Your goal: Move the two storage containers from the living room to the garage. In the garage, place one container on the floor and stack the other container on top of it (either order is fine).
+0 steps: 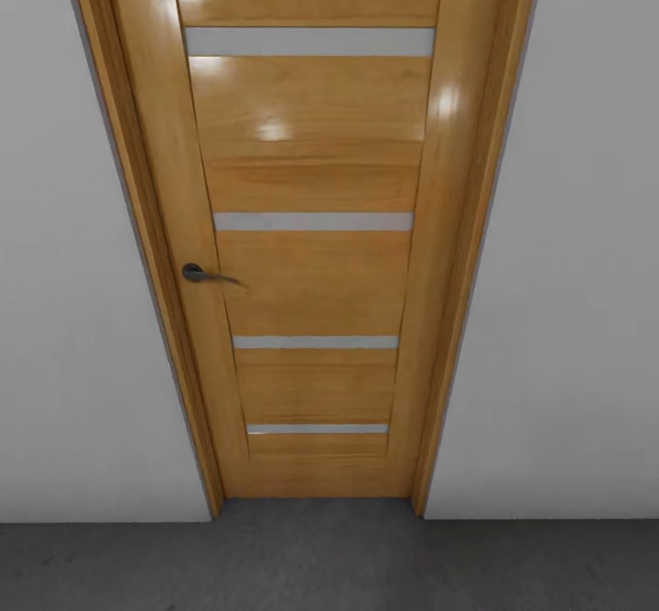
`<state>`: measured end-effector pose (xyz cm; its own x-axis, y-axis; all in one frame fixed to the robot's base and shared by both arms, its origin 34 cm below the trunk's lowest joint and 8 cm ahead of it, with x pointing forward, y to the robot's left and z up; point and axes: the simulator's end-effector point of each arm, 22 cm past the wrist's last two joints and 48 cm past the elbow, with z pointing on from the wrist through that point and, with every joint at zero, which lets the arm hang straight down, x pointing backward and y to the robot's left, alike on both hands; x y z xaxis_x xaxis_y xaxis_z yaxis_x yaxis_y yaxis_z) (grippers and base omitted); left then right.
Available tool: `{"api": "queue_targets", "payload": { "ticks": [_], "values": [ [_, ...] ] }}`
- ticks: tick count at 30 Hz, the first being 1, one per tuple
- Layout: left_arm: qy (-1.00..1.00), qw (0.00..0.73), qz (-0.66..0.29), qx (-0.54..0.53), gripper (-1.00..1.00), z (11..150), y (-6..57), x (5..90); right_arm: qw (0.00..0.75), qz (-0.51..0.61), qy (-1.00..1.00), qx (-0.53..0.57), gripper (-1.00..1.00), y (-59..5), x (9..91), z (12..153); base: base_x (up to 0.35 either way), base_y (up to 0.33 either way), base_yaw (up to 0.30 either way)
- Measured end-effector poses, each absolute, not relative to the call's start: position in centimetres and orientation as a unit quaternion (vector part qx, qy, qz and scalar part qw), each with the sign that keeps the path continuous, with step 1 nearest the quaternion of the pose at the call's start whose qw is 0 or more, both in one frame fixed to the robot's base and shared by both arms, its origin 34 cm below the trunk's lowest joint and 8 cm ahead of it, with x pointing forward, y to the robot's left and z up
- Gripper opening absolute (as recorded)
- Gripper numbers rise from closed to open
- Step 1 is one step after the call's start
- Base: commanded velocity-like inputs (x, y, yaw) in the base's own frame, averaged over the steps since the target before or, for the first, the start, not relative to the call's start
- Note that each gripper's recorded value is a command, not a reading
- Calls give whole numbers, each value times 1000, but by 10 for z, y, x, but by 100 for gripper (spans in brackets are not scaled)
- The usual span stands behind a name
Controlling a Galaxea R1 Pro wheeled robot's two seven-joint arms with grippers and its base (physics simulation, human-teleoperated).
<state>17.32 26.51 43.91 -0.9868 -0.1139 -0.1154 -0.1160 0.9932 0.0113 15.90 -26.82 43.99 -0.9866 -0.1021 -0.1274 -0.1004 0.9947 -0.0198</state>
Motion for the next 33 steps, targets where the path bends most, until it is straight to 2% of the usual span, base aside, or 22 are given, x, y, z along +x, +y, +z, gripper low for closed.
{"api": "queue_targets", "payload": {
  "ticks": [8, 21, 33],
  "values": [
    [997, 57, 9, -58, 100, 439, 265, 173, 64, -7, 997, -52, 100, -268, 159, 440, 26, 28, -1],
    [997, 57, 9, -58, 100, 439, 264, 173, 63, -6, 997, -51, 100, -267, 159, 440, 117, 230, 0],
    [997, 58, 9, -58, 100, 439, 264, 174, 63, -6, 997, -50, 100, -267, 159, 440, 13, 32, 0]
  ]
}}
